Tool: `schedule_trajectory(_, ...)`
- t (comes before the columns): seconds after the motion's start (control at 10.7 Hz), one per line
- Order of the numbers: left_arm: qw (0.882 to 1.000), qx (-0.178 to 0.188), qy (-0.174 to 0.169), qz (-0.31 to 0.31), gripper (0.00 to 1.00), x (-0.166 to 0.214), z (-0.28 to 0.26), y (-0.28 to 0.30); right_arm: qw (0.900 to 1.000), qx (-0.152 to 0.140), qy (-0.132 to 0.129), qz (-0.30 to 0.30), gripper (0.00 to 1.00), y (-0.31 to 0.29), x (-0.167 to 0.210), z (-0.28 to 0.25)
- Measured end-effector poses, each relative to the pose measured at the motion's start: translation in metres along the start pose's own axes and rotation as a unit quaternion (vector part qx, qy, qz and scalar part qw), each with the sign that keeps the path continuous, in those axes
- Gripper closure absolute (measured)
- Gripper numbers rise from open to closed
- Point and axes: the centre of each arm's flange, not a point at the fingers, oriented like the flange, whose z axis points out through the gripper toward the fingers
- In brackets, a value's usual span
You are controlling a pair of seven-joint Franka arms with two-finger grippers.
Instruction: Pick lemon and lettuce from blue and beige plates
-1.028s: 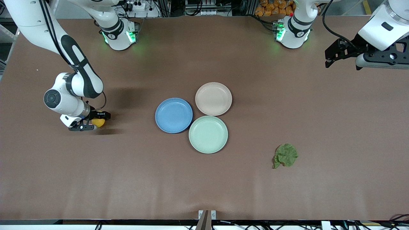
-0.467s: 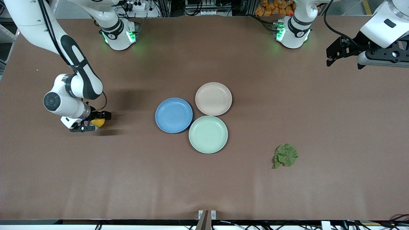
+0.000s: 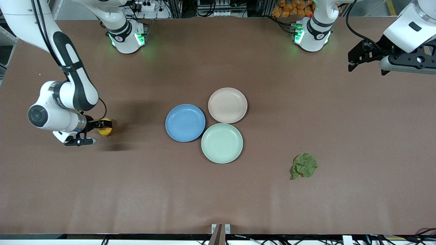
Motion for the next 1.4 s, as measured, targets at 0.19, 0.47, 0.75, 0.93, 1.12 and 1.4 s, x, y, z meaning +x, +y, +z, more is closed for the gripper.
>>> schedule_trajectory(0.19, 1.000, -0.001, -0.001, 0.000, 0.00, 0.002, 0.001, -0.001, 1.000, 0.005, -0.020, -0.002, 0.00, -0.002, 0.001, -0.045)
schedule_trajectory(0.47, 1.000, -0.001, 0.001, -0.001, 0.00, 0.003, 0.000, -0.001, 1.000, 0.007, -0.025, -0.001, 0.00, -0.005, -0.009, -0.102)
schedule_trajectory(0.75, 1.000, -0.001, 0.001, -0.006, 0.00, 0.004, 0.000, -0.007, 1.000, 0.006, -0.011, 0.001, 0.00, -0.008, -0.021, -0.152)
schedule_trajectory(0.93, 1.000, -0.001, -0.002, -0.014, 0.00, 0.006, 0.003, -0.015, 1.000, 0.003, 0.010, 0.000, 0.00, -0.009, -0.027, -0.200)
schedule_trajectory(1.12, 1.000, -0.003, -0.011, -0.019, 0.00, 0.014, 0.013, -0.019, 1.000, 0.001, 0.023, 0.011, 0.00, -0.009, -0.037, -0.252)
schedule_trajectory(1.4, 0.999, -0.005, -0.025, -0.024, 0.00, 0.028, 0.028, -0.017, 0.999, 0.002, 0.023, 0.026, 0.00, -0.013, -0.058, -0.301)
